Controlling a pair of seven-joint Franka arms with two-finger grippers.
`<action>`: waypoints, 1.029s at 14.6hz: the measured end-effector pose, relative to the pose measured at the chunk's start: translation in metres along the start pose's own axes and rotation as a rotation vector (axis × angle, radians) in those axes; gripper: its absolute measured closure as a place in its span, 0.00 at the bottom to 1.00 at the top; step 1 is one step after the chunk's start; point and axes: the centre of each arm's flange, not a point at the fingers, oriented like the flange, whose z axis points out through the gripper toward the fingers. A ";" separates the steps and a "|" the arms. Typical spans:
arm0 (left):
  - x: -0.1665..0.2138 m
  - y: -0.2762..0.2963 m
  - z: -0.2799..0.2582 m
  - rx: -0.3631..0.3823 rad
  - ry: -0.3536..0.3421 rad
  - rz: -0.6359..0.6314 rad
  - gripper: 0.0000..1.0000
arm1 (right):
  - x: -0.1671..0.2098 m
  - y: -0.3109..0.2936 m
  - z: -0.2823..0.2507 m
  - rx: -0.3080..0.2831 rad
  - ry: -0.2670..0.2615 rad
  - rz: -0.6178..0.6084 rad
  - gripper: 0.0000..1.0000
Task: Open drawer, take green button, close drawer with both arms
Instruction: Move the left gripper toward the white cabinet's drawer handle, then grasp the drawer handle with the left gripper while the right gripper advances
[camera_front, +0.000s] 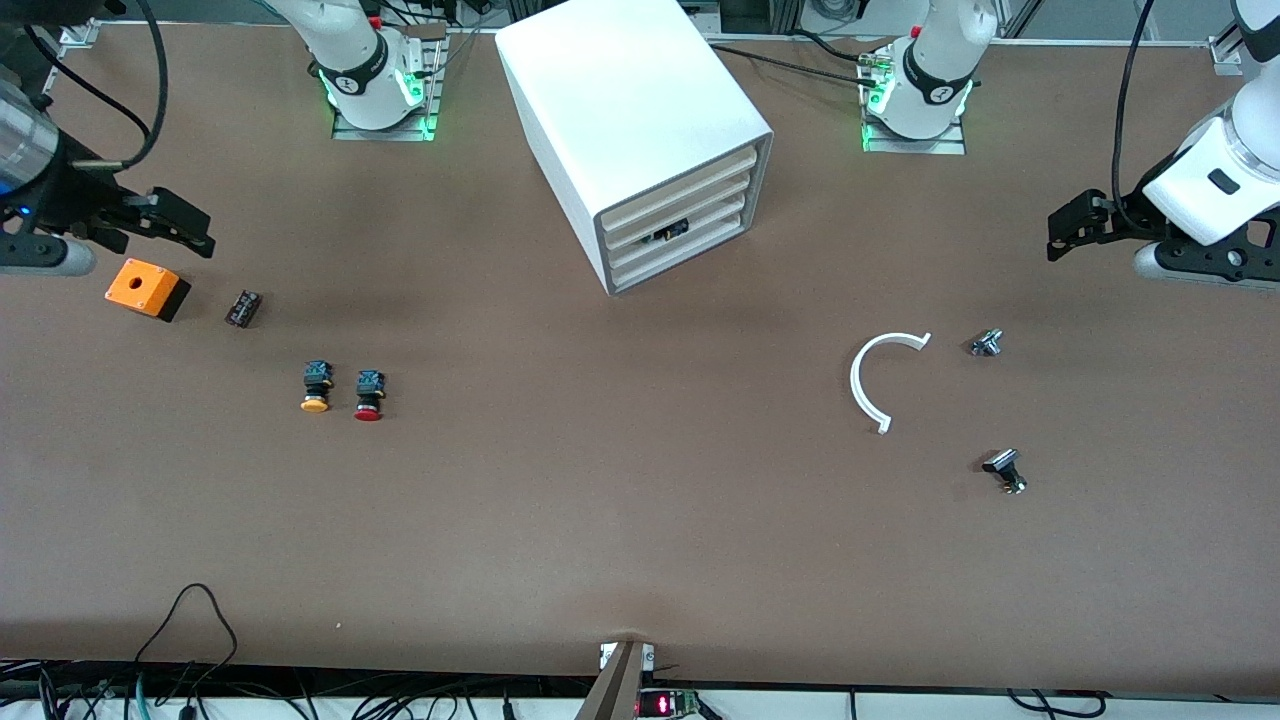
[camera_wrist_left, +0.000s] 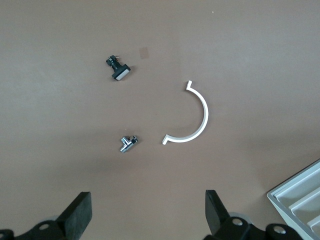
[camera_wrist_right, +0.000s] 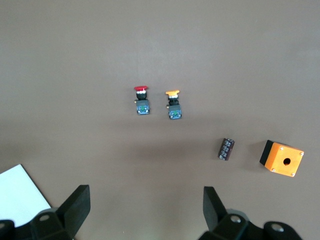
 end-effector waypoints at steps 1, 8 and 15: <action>-0.002 0.003 0.004 -0.022 -0.030 0.000 0.00 | 0.003 0.000 0.008 -0.001 -0.015 -0.001 0.00; 0.020 0.070 0.095 -0.153 -0.272 0.091 0.00 | 0.031 -0.011 0.067 0.018 -0.095 -0.016 0.00; 0.055 0.152 0.212 -0.493 -0.375 0.254 0.00 | 0.055 -0.032 0.106 0.063 -0.089 -0.008 0.00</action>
